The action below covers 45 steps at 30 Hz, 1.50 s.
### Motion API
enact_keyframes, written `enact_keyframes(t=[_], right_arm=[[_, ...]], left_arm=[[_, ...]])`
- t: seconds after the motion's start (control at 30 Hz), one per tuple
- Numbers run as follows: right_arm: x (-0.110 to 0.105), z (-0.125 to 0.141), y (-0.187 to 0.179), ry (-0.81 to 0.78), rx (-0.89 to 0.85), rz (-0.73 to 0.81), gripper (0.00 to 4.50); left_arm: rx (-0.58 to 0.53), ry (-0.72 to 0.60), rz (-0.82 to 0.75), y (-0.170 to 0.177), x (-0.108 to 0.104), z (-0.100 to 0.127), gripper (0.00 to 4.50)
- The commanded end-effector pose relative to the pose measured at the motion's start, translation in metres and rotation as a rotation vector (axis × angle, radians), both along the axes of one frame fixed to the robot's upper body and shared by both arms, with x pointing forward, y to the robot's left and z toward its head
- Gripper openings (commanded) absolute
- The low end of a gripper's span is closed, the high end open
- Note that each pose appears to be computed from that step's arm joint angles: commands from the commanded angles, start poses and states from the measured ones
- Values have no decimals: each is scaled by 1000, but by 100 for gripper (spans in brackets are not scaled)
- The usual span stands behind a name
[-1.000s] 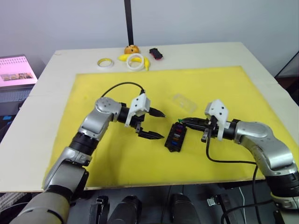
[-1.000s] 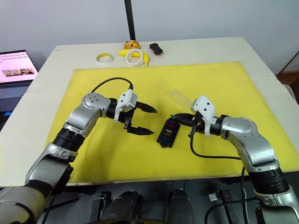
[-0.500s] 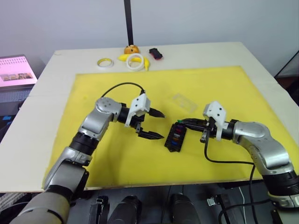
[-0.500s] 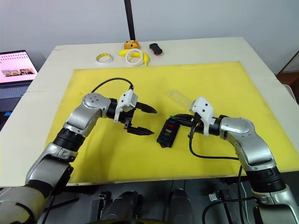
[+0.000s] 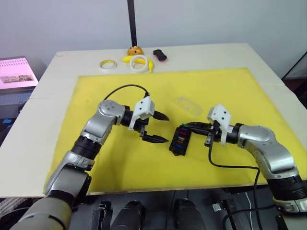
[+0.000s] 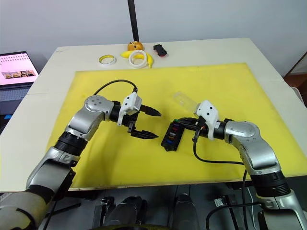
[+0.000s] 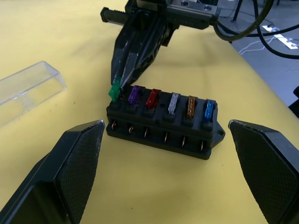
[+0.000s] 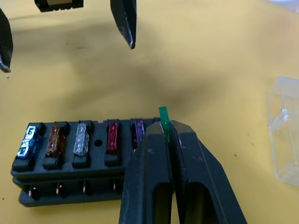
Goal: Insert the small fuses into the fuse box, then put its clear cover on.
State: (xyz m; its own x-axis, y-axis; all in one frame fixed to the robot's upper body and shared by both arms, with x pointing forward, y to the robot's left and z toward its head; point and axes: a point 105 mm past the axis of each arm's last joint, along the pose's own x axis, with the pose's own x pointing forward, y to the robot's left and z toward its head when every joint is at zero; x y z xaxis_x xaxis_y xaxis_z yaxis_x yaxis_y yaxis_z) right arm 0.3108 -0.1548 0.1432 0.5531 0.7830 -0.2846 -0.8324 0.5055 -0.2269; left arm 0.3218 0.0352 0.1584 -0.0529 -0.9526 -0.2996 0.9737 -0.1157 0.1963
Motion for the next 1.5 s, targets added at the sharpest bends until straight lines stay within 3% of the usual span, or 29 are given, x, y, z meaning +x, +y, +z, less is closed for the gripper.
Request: enact_keyframes(t=[0.03, 0.8, 0.93, 1.23, 1.47, 1.5], right_arm=[[2, 3, -1, -33, -2, -9, 0], [-1, 6, -5, -38, -3, -9, 0], [-4, 6, -6, -32, -12, -7, 140], [-13, 27, -7, -75, -37, 23, 140], [-16, 41, -6, -31, 70, 28, 140], [-13, 38, -5, -30, 75, 15, 98]], left_arm=[[-24, -47, -7, -1, -1, 11, 448], [-12, -54, -5, -2, 2, 13, 448], [-13, -59, 0, -2, 4, 13, 450], [-11, -65, -2, -1, 4, 13, 450], [-15, -67, -3, -2, 4, 13, 450], [-15, -69, -3, -2, 3, 12, 450]])
